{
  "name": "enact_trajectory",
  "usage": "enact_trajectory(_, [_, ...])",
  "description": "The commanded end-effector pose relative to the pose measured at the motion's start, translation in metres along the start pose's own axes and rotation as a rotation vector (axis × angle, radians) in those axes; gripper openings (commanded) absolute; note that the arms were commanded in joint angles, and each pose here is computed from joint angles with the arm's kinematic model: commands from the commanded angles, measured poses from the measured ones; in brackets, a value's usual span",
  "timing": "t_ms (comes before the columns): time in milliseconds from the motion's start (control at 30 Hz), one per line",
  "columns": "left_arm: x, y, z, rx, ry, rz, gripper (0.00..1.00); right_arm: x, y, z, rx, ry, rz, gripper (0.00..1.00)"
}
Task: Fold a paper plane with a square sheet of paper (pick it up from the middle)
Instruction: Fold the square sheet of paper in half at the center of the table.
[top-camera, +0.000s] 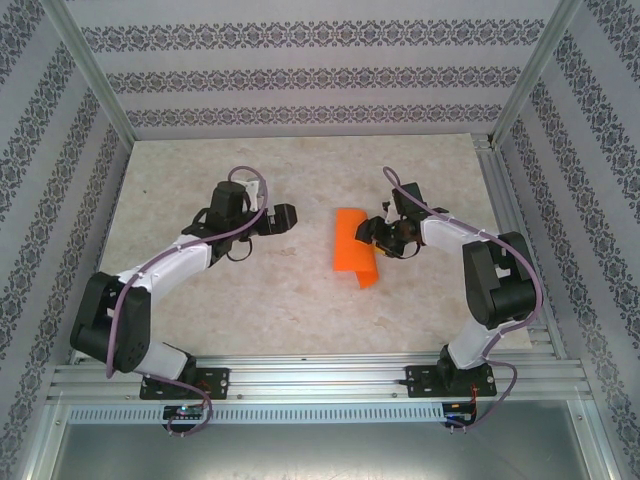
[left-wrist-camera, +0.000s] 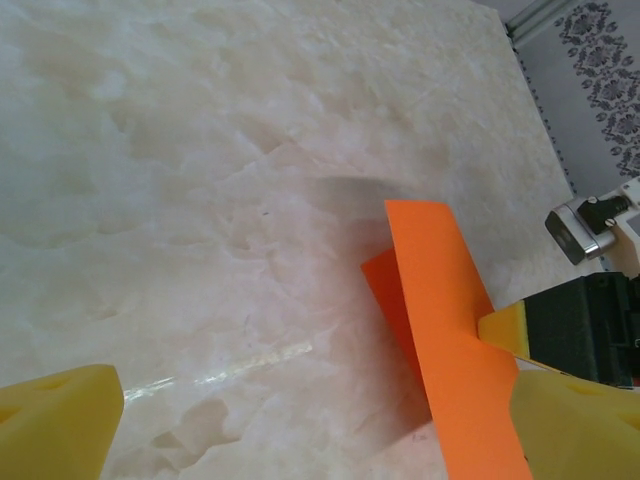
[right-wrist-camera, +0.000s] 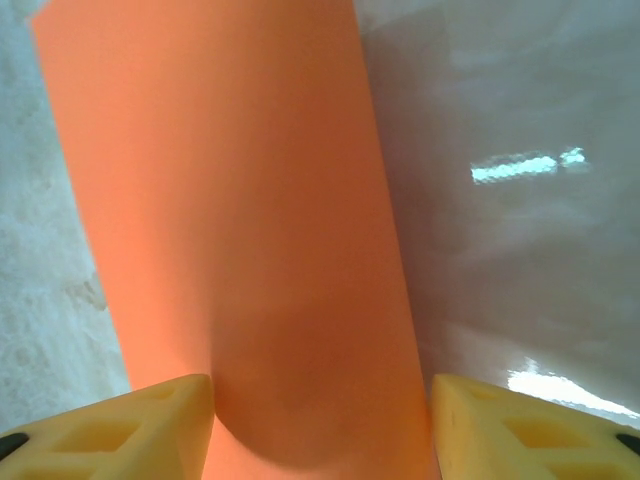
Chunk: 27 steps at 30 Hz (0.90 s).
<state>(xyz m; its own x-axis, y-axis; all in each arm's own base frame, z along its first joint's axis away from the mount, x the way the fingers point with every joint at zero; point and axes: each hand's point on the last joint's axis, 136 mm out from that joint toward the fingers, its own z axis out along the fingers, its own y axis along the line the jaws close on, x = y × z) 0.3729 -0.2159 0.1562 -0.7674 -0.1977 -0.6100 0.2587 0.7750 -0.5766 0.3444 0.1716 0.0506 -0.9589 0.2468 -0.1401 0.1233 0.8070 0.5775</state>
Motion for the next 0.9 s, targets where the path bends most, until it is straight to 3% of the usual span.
enact_trajectory(0, [0.001,-0.027,0.011,0.072,0.028,0.034,1.0,0.001,-0.01,-0.01,0.067,-0.008,-0.06,0.61])
enact_trajectory(67, [0.006,-0.035,0.017,0.092,0.046,0.042,1.0,0.002,-0.014,-0.013,0.087,0.0,-0.08,0.61])
enact_trajectory(167, [0.011,-0.04,0.025,0.099,0.058,0.033,1.0,0.0,-0.016,-0.019,0.071,0.002,-0.079,0.53])
enact_trajectory(400, [0.009,-0.037,0.027,0.077,0.05,0.021,1.0,0.003,0.02,-0.024,-0.13,0.008,-0.072,0.41])
enact_trajectory(867, [-0.007,-0.038,0.014,0.038,0.017,0.019,1.0,0.003,0.065,-0.028,-0.241,-0.018,-0.086,0.42])
